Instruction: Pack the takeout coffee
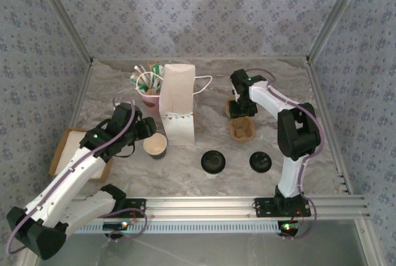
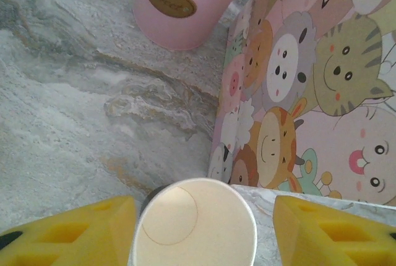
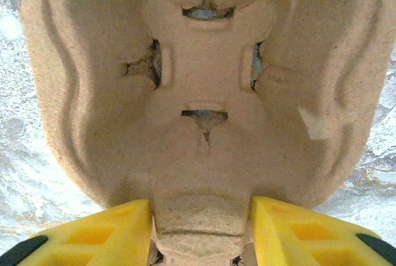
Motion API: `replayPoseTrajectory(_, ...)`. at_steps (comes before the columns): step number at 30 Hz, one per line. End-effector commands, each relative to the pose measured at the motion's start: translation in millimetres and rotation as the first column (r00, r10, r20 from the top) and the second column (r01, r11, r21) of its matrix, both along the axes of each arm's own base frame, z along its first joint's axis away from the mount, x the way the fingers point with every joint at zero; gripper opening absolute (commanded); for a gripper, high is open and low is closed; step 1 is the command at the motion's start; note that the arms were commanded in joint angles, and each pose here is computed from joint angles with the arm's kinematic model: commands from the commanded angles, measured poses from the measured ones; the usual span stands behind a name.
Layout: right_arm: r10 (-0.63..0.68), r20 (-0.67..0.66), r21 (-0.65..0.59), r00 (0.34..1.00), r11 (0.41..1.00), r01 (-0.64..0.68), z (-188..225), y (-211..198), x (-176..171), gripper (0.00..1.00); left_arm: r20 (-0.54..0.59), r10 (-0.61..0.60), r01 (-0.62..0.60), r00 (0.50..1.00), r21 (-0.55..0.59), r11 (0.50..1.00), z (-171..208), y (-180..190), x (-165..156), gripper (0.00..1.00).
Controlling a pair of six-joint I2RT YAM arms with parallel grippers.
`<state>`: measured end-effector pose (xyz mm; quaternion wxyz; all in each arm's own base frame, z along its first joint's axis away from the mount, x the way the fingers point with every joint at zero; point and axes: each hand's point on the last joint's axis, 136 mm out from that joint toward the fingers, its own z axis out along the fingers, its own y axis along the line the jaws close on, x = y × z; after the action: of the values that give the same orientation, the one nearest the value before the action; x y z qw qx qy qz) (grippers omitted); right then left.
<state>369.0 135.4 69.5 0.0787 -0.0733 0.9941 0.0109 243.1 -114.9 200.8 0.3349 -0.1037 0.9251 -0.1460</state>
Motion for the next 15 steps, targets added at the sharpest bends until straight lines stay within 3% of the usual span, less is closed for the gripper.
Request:
replayPoseTrajectory(1, 0.012, 0.002, -0.025, 1.000, 1.000, -0.012, 3.2, -2.4, 3.5, 0.45, 0.010, -0.017, 0.017, 1.000, -0.022, 1.000, 1.2, -5.4, 3.9, 0.60)
replayPoseTrajectory(15, 0.018, 0.016, -0.037, 1.000, 0.999, -0.017, 12.8, -2.2, -0.5, 0.38, 0.004, -0.018, 0.018, 1.000, -0.036, 0.999, -0.4, -7.1, 2.9, 0.59)
